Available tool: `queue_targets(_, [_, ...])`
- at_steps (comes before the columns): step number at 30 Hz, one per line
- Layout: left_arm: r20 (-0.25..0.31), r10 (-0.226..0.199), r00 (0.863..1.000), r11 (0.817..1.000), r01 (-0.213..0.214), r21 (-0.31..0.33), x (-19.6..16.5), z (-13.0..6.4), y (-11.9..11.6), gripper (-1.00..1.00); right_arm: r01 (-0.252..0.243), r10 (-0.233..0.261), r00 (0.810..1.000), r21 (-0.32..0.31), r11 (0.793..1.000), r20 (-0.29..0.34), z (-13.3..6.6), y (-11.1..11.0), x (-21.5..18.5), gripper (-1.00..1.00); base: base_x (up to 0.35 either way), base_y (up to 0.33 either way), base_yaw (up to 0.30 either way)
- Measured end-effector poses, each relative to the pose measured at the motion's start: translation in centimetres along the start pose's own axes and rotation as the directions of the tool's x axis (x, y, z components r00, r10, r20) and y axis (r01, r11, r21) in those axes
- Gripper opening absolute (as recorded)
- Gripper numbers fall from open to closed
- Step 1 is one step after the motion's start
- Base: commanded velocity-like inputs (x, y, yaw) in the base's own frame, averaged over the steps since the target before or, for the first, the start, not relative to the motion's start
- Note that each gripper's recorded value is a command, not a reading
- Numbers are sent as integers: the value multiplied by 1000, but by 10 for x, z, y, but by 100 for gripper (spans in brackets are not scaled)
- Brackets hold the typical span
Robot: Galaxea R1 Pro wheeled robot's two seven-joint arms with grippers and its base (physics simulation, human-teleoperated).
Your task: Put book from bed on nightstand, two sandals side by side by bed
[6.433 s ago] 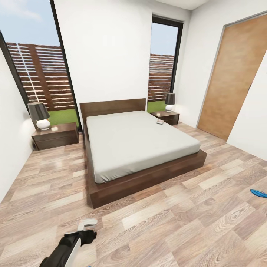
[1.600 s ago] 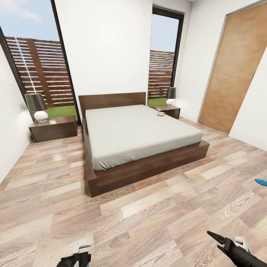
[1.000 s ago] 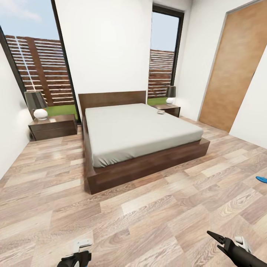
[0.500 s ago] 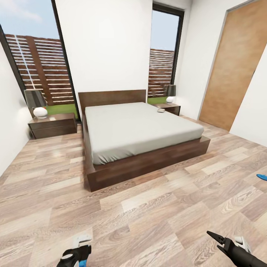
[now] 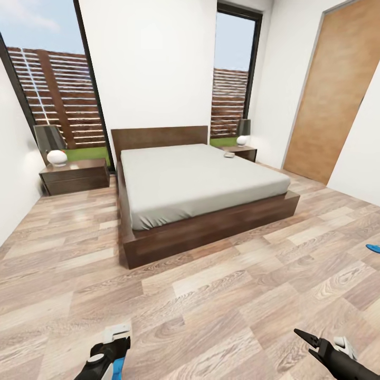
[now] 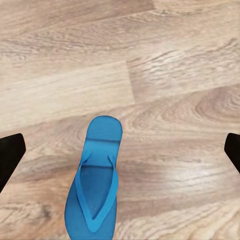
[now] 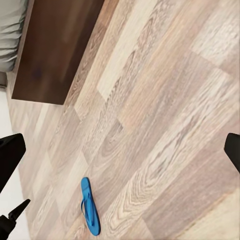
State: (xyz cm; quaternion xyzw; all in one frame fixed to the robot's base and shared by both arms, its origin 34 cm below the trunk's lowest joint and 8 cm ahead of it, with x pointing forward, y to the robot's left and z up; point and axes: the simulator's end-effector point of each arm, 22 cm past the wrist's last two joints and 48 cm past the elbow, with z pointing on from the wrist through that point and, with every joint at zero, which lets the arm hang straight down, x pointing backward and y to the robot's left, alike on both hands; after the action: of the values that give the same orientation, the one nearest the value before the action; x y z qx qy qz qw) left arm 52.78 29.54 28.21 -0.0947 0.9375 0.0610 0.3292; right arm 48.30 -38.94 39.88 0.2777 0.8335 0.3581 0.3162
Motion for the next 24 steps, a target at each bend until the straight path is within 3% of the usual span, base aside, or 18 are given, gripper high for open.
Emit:
queue_targets(9, [0,-1,1000,1000,1,-3,17,13,3,100,1,-1,1000,0,1000,1,7,-17,10,100,0,0,0])
queue_targets(24, [-66,12,998,1000,-12,-8,48,25,5,100,-24,26,999,41,999,-32,13,-39,21,100,0,0,0])
